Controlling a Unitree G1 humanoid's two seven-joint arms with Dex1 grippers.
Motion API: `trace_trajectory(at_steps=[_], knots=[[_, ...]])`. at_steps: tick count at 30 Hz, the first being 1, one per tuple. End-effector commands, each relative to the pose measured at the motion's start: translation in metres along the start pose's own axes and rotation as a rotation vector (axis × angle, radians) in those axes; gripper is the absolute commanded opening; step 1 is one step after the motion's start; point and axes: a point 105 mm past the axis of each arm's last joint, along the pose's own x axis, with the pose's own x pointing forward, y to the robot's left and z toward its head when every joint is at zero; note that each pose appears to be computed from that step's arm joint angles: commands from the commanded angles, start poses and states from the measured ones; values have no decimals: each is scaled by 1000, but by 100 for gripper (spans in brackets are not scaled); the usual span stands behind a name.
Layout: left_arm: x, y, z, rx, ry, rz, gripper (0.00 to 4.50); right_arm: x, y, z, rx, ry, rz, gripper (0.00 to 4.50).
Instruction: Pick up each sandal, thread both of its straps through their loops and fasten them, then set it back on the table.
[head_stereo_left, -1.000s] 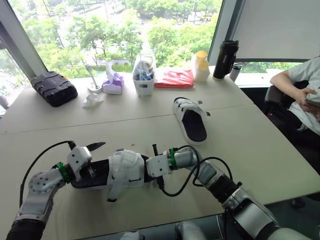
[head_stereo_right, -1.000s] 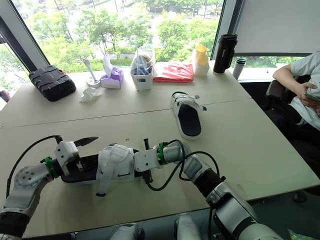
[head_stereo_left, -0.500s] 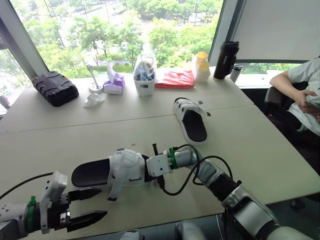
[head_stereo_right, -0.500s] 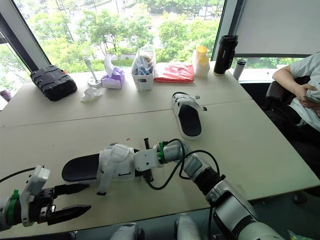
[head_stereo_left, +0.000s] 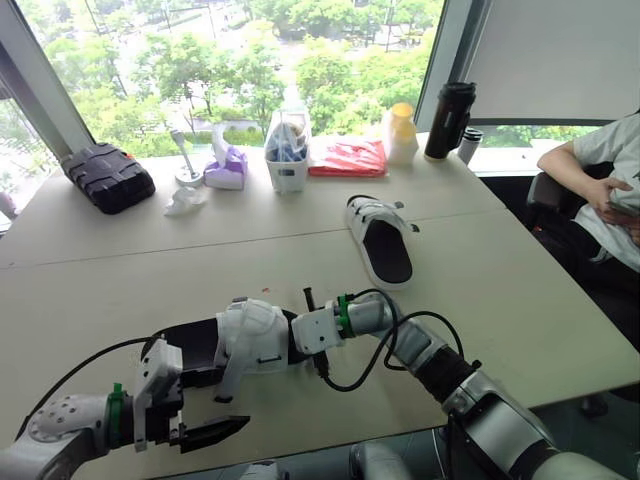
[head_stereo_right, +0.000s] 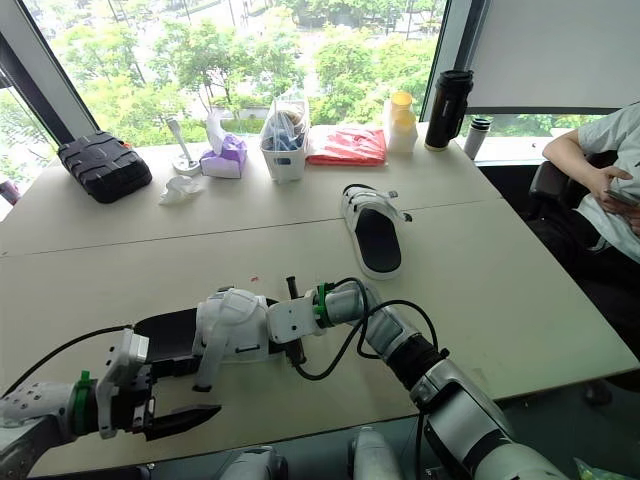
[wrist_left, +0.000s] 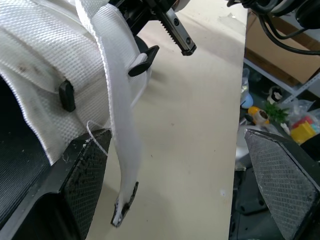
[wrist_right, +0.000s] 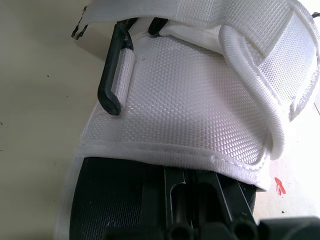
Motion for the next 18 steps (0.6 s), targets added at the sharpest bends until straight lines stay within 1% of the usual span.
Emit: trace_trajectory(at_steps=[1,3,5,6,11,15,18], knots=[[3,1,0,8,0,-7,439,2,27,-23,70,87,94,0],[4,2,0,9,-4,-5,386,2,27,-23,70,88,94,0],[6,3,1,8,-14,-2,311,3,28,-23,72,87,93,0],[7,4,2,4,-20,3,251,3,28,-23,73,86,93,0],[6,7,4,-21,-42,14,3,3,29,-23,78,85,93,0],[8,4,12,-78,-80,-22,3,4,30,-22,79,84,92,0],[12,3,31,-142,-150,-68,3,4,29,-22,79,84,91,0]])
